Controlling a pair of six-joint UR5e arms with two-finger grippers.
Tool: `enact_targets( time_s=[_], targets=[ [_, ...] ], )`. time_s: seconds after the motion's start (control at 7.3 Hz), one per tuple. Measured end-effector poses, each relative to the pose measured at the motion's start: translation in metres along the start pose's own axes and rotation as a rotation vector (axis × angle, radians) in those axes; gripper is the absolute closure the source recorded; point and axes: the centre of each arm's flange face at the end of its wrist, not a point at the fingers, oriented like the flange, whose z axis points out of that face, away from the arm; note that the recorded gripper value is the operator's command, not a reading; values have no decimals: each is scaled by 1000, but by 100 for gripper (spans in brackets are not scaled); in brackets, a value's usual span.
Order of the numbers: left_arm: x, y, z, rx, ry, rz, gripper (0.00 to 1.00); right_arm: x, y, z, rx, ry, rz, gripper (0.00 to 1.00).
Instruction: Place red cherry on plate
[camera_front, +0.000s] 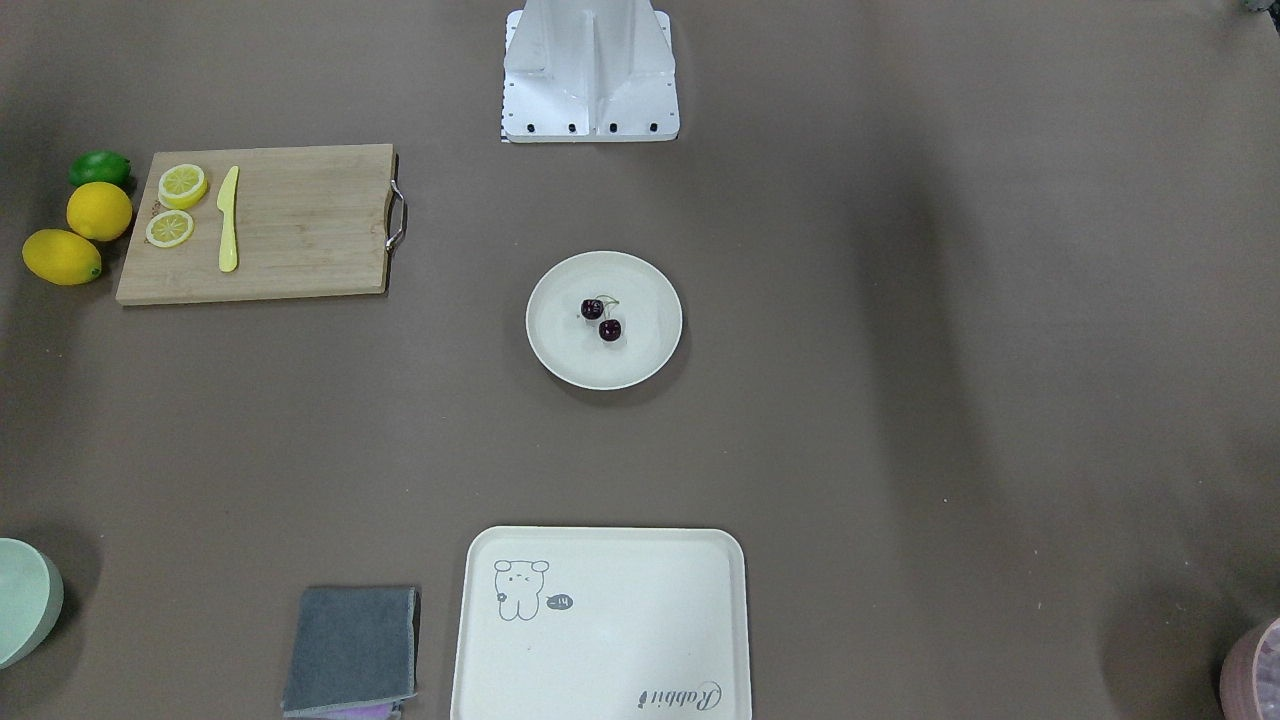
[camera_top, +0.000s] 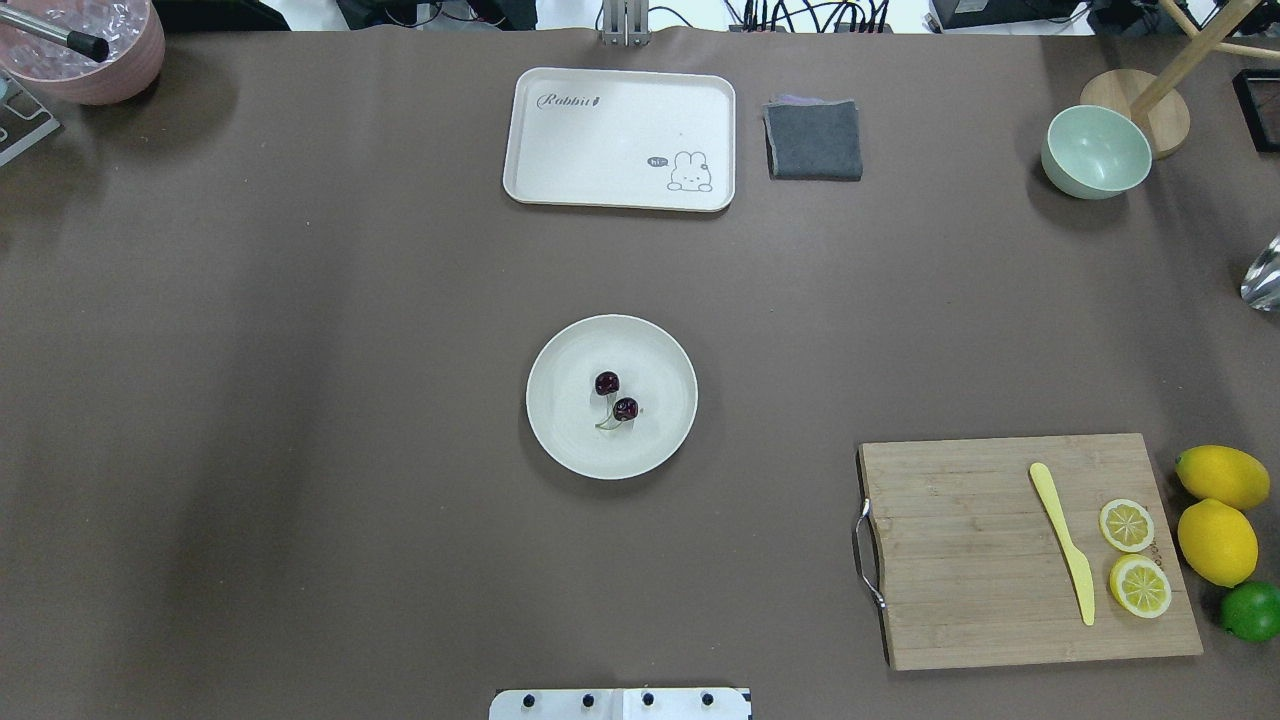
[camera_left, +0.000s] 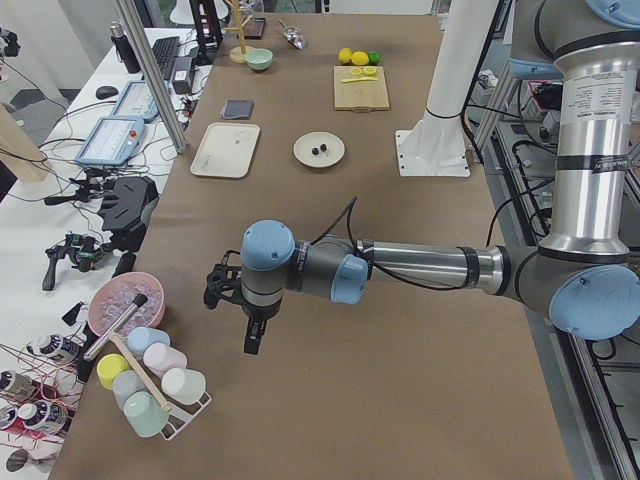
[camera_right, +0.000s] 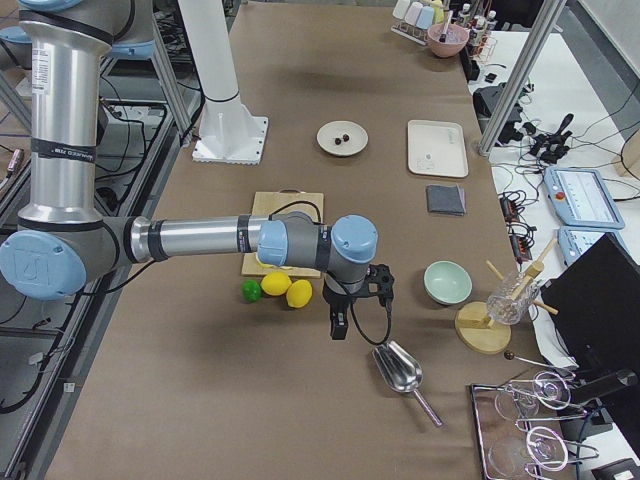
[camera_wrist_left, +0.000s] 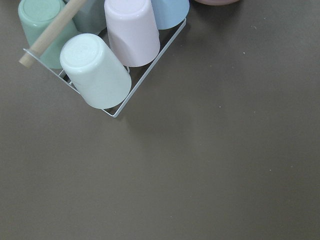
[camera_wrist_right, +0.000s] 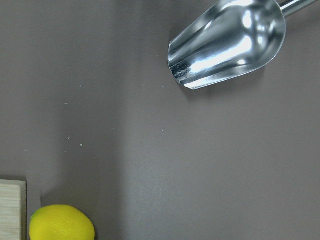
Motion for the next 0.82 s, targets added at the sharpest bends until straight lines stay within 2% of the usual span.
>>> enact_targets(
  time_s=[0.82],
  targets=[
    [1, -1, -1, 3, 2, 2, 2, -1, -2, -3, 7, -1, 0, 0]
  ],
)
